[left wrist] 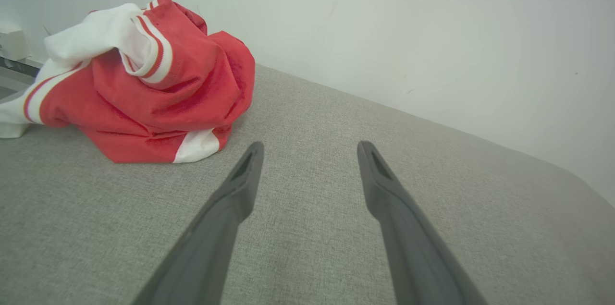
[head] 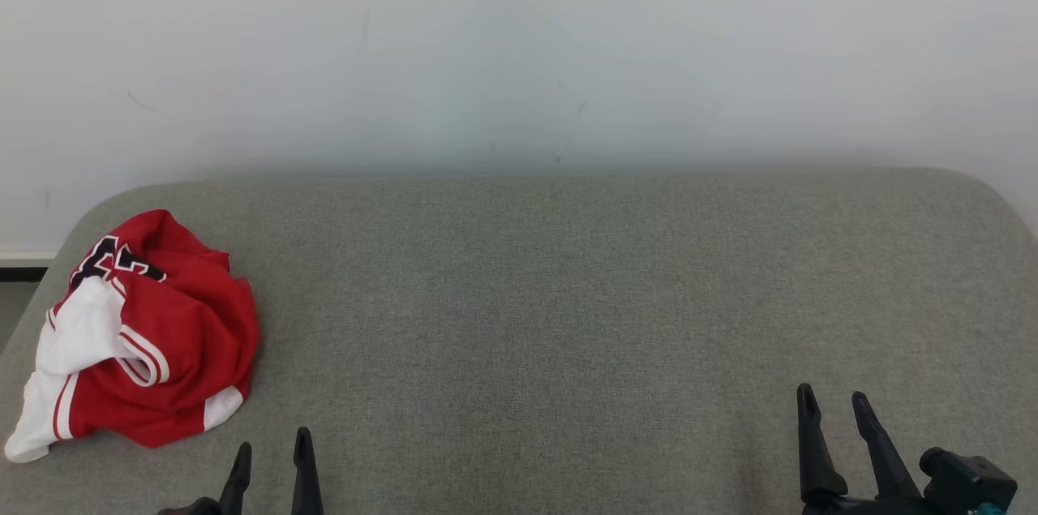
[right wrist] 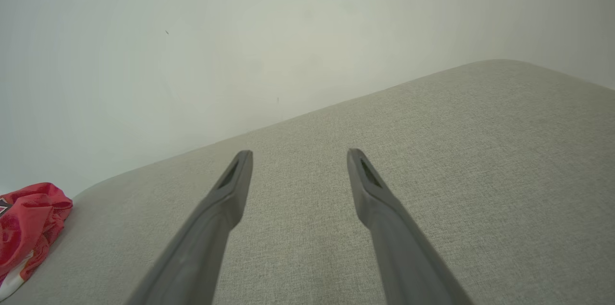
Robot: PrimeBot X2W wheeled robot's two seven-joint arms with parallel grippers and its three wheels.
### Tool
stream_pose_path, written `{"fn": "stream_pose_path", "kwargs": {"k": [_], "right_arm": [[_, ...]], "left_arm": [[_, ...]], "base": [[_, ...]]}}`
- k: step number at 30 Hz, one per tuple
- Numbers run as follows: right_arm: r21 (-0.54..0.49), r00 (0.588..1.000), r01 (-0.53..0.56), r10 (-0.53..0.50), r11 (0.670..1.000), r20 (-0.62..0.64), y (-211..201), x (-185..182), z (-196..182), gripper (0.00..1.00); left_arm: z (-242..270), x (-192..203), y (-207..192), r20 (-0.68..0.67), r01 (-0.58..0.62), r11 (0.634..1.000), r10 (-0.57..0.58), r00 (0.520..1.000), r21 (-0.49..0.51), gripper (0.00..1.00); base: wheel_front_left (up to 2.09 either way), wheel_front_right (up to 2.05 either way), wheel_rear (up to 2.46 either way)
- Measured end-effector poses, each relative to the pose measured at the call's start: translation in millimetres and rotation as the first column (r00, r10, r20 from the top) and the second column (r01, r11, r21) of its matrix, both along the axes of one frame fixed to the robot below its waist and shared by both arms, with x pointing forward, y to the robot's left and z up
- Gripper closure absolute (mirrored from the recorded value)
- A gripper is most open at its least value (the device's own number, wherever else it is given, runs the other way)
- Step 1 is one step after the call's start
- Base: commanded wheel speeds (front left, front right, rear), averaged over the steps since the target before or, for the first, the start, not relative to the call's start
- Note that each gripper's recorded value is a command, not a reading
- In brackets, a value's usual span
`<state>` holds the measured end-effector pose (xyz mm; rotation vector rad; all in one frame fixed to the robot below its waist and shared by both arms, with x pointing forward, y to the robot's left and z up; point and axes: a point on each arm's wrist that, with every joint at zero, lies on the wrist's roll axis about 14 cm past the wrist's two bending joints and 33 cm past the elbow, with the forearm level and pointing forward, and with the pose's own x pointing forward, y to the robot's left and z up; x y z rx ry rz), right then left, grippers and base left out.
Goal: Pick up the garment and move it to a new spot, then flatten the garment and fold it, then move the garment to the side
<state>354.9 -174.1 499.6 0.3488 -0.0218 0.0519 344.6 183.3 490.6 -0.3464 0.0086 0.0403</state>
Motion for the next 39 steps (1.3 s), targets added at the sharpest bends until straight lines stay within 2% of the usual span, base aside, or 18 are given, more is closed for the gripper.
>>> {"fn": "stream_pose_path", "kwargs": {"k": [19, 39], "right_arm": [[-0.156, 0.999, -0.025, 0.022, 0.987, -0.025, 3.5, -2.7, -14.9, 0.00], [-0.316, 0.998, -0.064, 0.068, 0.947, 0.003, 12.5, -3.9, -12.4, 0.00]], "left_arm": [[1.0, -1.9, -8.4, 0.028, 0.044, 0.994, -0.047, 0.999, 0.100, 0.00], [0.9, -4.0, -17.5, 0.043, 0.072, 0.977, -0.082, 0.996, 0.200, 0.00]], "base": [[0.00, 0.00, 0.00], [0.00, 0.00, 0.00]]}}
